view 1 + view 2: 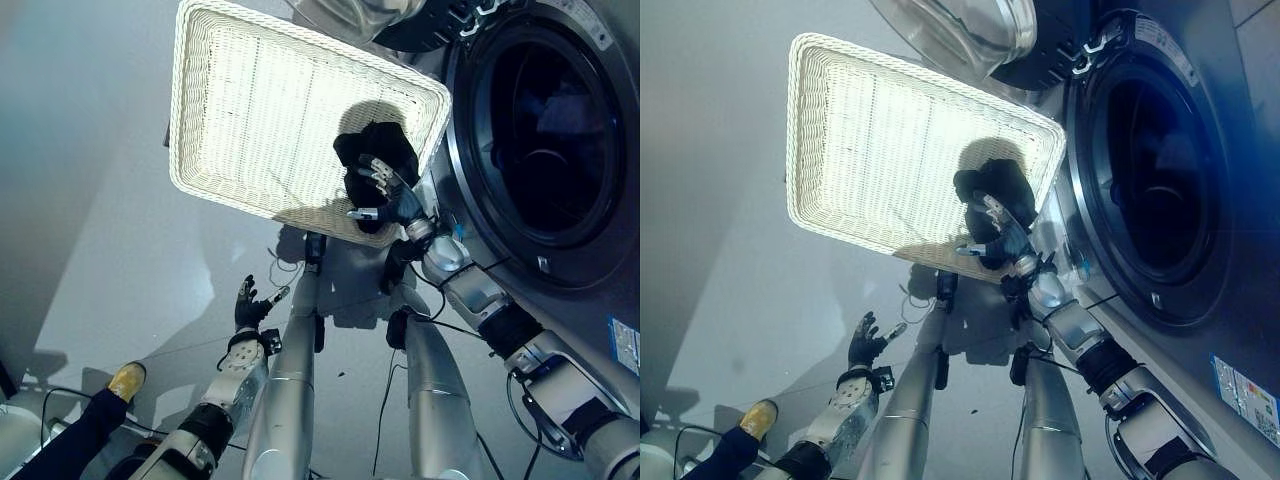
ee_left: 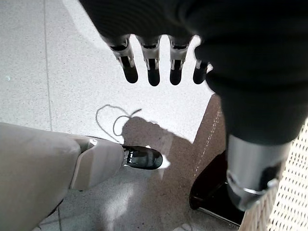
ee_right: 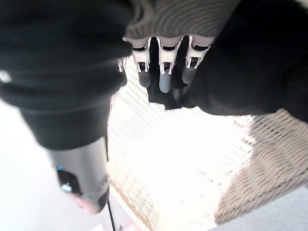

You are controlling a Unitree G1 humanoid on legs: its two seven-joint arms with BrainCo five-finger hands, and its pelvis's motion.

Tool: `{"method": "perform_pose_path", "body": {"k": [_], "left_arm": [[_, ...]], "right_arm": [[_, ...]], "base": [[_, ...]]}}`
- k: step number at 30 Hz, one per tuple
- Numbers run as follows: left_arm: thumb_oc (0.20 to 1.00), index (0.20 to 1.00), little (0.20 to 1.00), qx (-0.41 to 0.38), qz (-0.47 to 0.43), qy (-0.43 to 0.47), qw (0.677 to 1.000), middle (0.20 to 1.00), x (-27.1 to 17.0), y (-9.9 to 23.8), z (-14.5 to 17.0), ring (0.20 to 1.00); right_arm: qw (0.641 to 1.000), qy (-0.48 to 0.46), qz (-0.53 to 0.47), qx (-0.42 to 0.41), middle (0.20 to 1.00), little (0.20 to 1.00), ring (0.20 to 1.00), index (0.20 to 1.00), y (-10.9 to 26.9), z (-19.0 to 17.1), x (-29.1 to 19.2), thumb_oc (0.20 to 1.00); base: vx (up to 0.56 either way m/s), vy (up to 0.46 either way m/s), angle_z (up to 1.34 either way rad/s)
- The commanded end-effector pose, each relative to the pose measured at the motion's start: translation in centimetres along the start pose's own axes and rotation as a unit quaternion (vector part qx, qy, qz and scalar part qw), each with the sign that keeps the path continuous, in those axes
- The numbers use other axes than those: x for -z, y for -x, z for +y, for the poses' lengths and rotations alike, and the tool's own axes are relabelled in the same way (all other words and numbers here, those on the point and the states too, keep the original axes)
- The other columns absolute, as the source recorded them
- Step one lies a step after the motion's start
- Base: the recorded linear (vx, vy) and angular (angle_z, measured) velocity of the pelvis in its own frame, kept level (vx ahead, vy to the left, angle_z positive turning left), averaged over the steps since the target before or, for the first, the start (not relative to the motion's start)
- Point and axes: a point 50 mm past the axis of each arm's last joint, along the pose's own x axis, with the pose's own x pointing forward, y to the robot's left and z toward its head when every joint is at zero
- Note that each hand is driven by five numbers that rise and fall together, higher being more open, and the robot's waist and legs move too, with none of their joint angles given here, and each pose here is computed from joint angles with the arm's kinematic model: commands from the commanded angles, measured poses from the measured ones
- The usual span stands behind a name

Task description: Put the clothes into the washing machine.

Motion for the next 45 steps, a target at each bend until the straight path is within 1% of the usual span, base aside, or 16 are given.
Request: {"method": "perform_pose_path", "body": {"k": [1, 3, 4, 5, 6, 7, 8, 9, 13, 15, 25, 26, 29, 32, 43, 45], "left_arm": [[1.000, 1.000, 1.000, -0.025, 0.021, -0.022, 0.999, 1.000, 2.2, 1.1, 1.4, 1.000], [1.000, 1.000, 1.000, -0.023, 0.024, -0.019, 0.999, 1.000, 2.3, 1.2, 1.2, 1.000], [1.000, 1.000, 1.000, -0.022, 0.025, -0.015, 0.999, 1.000, 2.5, 1.3, 0.9, 1.000], [1.000, 1.000, 1.000, -0.021, 0.026, -0.014, 0.999, 1.000, 2.5, 1.3, 0.8, 1.000], [1.000, 1.000, 1.000, -0.019, 0.027, -0.009, 0.999, 1.000, 2.7, 1.5, 0.3, 1.000], [1.000, 1.000, 1.000, -0.019, 0.028, -0.009, 0.999, 1.000, 2.7, 1.5, 0.3, 1.000], [1.000, 1.000, 1.000, -0.017, 0.029, -0.006, 0.999, 1.000, 2.8, 1.6, 0.0, 1.000], [1.000, 1.000, 1.000, -0.015, 0.029, -0.007, 0.999, 1.000, 2.8, 1.6, -0.2, 1.000], [1.000, 1.000, 1.000, -0.011, 0.028, -0.009, 1.000, 1.000, 2.5, 1.3, -0.5, 1.000], [1.000, 1.000, 1.000, -0.010, 0.023, -0.012, 1.000, 1.000, 2.1, 0.9, -0.3, 1.000], [1.000, 1.000, 1.000, -0.005, 0.012, -0.029, 0.999, 1.000, 1.5, 0.4, 0.4, 1.000], [1.000, 1.000, 1.000, -0.003, 0.009, -0.035, 0.999, 1.000, 1.2, 0.3, 0.4, 1.000], [1.000, 1.000, 1.000, 0.002, 0.005, -0.041, 0.999, 1.000, 0.9, 0.1, 0.5, 1.000], [1.000, 1.000, 1.000, 0.010, -0.001, -0.051, 0.999, 1.000, 0.5, 0.0, 0.6, 1.000], [1.000, 1.000, 1.000, 0.028, -0.015, -0.062, 0.998, 1.000, -0.4, -0.2, 0.1, 1.000], [1.000, 1.000, 1.000, 0.031, -0.019, -0.062, 0.997, 1.000, -0.6, -0.2, 0.0, 1.000]], "right_arm": [[0.992, -0.048, -0.114, 0.020, 1.000, 1.000, 1.000, 1.000, -0.1, 0.3, -3.7, 1.000], [0.982, -0.014, -0.165, 0.087, 1.000, 1.000, 1.000, 1.000, -0.1, -0.6, -4.9, 1.000], [0.967, 0.045, -0.210, 0.136, 1.000, 1.000, 1.000, 1.000, 0.1, -1.0, -5.8, 1.000], [0.957, 0.073, -0.232, 0.155, 1.000, 1.000, 1.000, 1.000, 0.2, -1.0, -6.2, 1.000], [0.931, 0.134, -0.282, 0.190, 1.000, 1.000, 1.000, 1.000, 0.4, -1.0, -7.4, 1.000], [0.931, 0.135, -0.282, 0.190, 1.000, 1.000, 1.000, 1.000, 0.4, -1.0, -7.4, 1.000], [0.911, 0.173, -0.309, 0.210, 1.000, 1.000, 1.000, 1.000, 0.4, -1.1, -8.2, 1.000], [0.904, 0.190, -0.314, 0.218, 1.000, 1.000, 1.000, 1.000, 0.2, -1.3, -8.4, 1.000], [0.896, 0.234, -0.302, 0.226, 1.000, 1.000, 1.000, 1.000, -0.4, -2.0, -8.4, 1.000], [0.893, 0.295, -0.261, 0.218, 1.000, 1.000, 1.000, 1.000, -1.2, -2.4, -7.4, 1.000], [0.866, 0.452, -0.128, 0.170, 1.000, 1.000, 1.000, 1.000, -2.9, -3.5, -4.4, 1.000], [0.856, 0.490, -0.081, 0.144, 1.000, 1.000, 1.000, 1.000, -3.6, -3.8, -3.6, 1.000], [0.845, 0.523, -0.008, 0.107, 1.000, 1.000, 1.000, 1.000, -4.0, -4.2, -2.1, 1.000], [0.818, 0.560, 0.108, 0.070, 1.000, 1.000, 1.000, 1.000, -4.1, -5.5, 0.1, 1.000], [0.778, 0.603, 0.169, 0.051, 1.000, 1.000, 1.000, 1.000, -5.3, -6.8, 0.1, 1.000], [0.758, 0.619, 0.203, 0.033, 1.000, 1.000, 1.000, 1.000, -5.2, -7.3, 0.3, 1.000]], "base": [[0.00, 0.016, -0.05], [0.00, 0.042, -0.01], [0.00, 0.053, 0.00], [0.00, 0.063, -0.01], [0.00, 0.037, 0.00], [0.00, 0.047, 0.00], [0.00, 0.000, 0.00], [0.00, 0.000, 0.00], [0.00, 0.000, 0.00], [-0.01, -0.047, 0.00], [0.00, -0.058, 0.01], [0.01, -0.069, 0.00], [0.00, -0.065, 0.00], [0.01, -0.063, 0.02], [0.01, -0.037, 0.04], [0.00, 0.000, 0.00]]}}
